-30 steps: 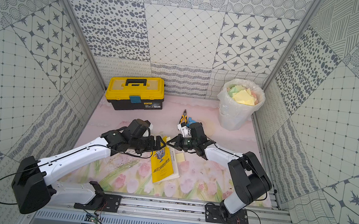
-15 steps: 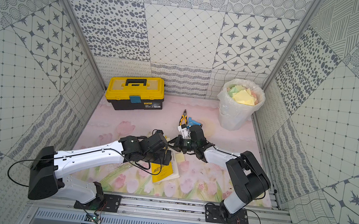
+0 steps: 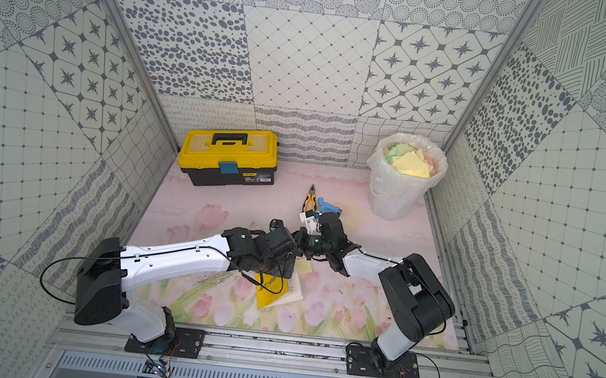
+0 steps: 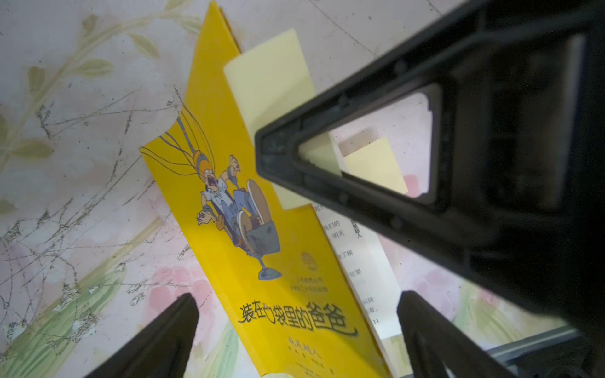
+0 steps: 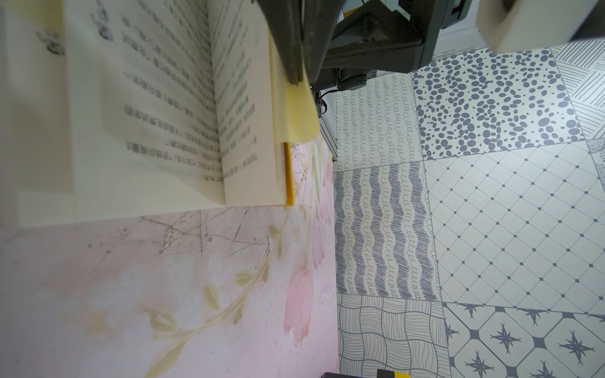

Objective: Peel off the used sticky note
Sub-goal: Tear off the note from the book.

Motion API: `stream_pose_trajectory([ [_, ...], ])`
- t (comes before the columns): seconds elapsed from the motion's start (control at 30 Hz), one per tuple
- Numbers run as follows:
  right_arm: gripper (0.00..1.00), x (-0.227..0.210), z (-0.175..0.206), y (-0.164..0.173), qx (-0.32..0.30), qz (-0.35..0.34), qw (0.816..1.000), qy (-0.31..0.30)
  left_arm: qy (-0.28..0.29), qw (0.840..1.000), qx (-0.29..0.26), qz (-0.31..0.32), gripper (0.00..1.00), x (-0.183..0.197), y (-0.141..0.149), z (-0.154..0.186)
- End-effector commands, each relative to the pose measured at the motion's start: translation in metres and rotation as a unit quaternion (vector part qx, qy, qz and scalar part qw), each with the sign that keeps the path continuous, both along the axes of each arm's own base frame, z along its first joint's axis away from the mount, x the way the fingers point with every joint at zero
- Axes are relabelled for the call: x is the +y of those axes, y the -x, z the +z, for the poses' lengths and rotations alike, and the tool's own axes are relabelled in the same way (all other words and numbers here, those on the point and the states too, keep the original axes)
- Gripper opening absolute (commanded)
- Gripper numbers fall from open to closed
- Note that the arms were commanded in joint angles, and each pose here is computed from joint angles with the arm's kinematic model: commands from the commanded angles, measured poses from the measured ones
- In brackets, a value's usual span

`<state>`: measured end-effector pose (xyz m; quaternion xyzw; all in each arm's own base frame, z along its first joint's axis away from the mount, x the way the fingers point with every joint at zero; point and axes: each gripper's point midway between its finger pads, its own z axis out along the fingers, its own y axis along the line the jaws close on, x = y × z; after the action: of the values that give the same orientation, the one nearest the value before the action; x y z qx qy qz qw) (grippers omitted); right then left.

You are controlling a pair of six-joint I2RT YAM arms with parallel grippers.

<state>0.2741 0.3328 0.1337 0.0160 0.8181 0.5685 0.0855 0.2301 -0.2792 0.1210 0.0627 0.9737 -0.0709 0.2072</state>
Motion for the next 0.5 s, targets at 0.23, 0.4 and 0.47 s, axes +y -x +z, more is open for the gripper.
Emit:
stream_pose_trajectory([
  [0.23,0.07,0.002,-0.009,0.0,-0.001,-0.004,1.0,0.003,-0.071,0.997,-0.001,0.001,0.65,0.024,0.003,-0.007],
  [0.4,0.07,0.0,-0.009,-0.002,-0.003,-0.005,1.0,0.007,-0.077,0.997,-0.002,0.004,0.4,0.033,0.008,-0.006],
  [0.47,0.07,-0.002,-0.008,-0.004,-0.004,-0.009,1.0,0.01,-0.08,0.997,-0.005,0.006,0.3,0.039,0.009,-0.004],
])
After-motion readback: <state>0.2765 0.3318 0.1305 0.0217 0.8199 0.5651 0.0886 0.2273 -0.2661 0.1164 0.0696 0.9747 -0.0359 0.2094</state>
